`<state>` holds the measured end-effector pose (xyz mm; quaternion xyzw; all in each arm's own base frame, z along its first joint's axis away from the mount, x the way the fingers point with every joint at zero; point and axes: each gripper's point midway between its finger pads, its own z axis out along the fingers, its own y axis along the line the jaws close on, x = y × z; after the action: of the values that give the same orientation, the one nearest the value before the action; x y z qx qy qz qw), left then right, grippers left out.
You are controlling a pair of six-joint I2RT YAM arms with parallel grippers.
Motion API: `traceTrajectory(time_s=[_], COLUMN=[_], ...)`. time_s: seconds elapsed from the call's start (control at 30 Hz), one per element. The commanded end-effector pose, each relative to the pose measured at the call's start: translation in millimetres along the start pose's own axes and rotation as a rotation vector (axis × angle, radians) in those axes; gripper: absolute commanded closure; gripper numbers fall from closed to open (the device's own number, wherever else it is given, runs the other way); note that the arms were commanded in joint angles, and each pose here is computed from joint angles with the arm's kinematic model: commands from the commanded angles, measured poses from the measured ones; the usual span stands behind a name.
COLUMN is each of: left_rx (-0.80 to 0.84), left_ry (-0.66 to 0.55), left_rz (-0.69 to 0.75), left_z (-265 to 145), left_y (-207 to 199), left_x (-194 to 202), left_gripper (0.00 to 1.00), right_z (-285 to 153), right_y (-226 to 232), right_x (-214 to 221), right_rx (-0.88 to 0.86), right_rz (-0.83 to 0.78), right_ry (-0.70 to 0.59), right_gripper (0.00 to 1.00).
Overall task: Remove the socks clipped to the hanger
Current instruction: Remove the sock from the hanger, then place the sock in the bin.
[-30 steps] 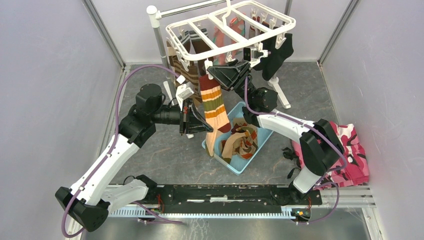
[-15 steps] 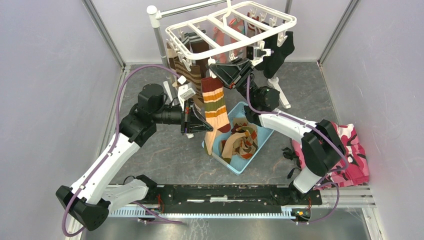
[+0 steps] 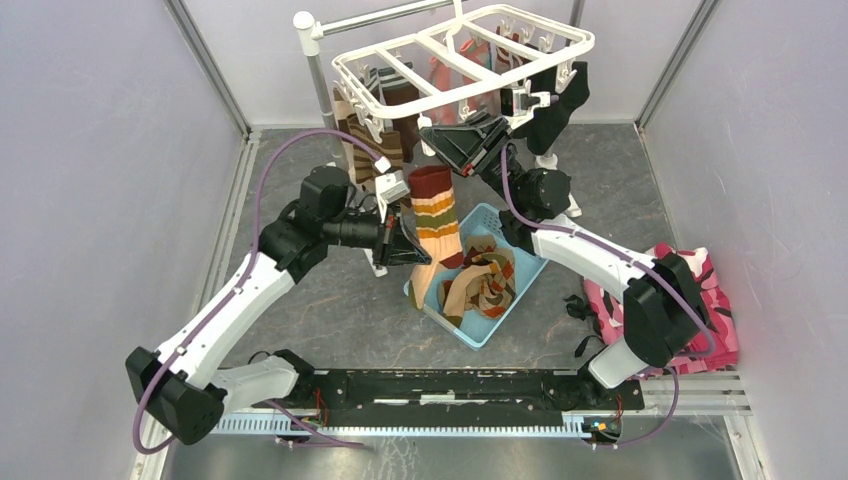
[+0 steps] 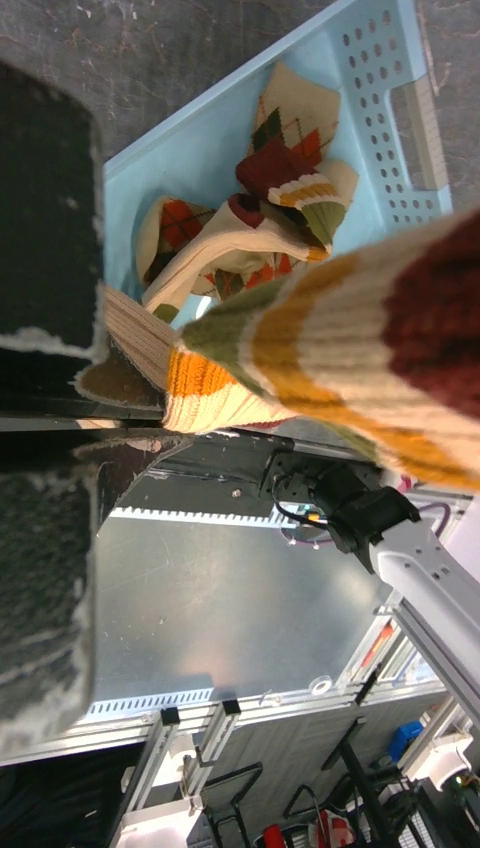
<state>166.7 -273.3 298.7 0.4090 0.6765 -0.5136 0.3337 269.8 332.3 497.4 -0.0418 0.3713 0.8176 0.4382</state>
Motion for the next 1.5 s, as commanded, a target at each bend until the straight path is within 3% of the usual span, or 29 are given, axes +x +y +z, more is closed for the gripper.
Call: traceTrajectory(time_s=[0.0, 0.13, 0.43, 0.77, 0.8, 0.83, 0.9, 0.93, 1.17, 1.3, 1.47], left_rx=[-0.044, -0.116, -0.156, -0.093, -0.091, -0.091, -0.096, -0.095, -0.127, -0.116, -0.179], left_ry=[0.019, -0.016, 0.048, 0.081, 0.100, 0.126, 0.177, 0.194, 0.296, 0.279, 0.181], left_rz=[0.037, 0.033, 0.086, 0.156, 0.176, 0.192, 0.201, 0.207, 0.253, 0.254, 0.254], left_z=[15.1, 33.0, 72.4, 105.3, 108.3, 110.5, 109.3, 105.2, 57.9, 32.1, 0.5], left_y=[20.5, 43.4, 74.0, 62.9, 62.1, 61.6, 61.1, 59.7, 46.9, 27.9, 19.1], left_x=[6.7, 3.5, 18.1, 13.4, 17.8, 23.5, 35.9, 41.1, 89.5, 106.4, 95.7], left_gripper=[0.98, 0.98, 0.98, 0.96, 0.88, 0.64, 0.07, 0.01, 0.00, 0.00, 0.00], right_z=[0.0, -2.9, -10.5, -17.1, -17.6, -18.2, -19.6, -20.5, -21.3, -20.2, -21.7], right_y=[11.6, 4.2, -3.5, -3.7, -4.4, -4.5, -5.9, -7.0, -7.4, -5.0, -3.2], right_x=[2.8, 5.0, 5.2, 7.2, 7.2, 8.1, 8.8, 9.3, 11.1, 10.2, 11.4], right_rx=[0.019, 0.086, 0.200, 0.204, 0.206, 0.206, 0.211, 0.214, 0.214, 0.218, 0.226], right_rz=[-0.072, -0.124, -0.222, -0.213, -0.212, -0.211, -0.211, -0.210, -0.208, -0.220, -0.229], right_ry=[0.053, 0.081, 0.124, 0.125, 0.124, 0.127, 0.128, 0.129, 0.139, 0.145, 0.158], right_gripper=[1.00, 1.00, 1.00, 1.00, 1.00, 1.00, 1.00, 1.00, 1.00, 1.00, 1.00])
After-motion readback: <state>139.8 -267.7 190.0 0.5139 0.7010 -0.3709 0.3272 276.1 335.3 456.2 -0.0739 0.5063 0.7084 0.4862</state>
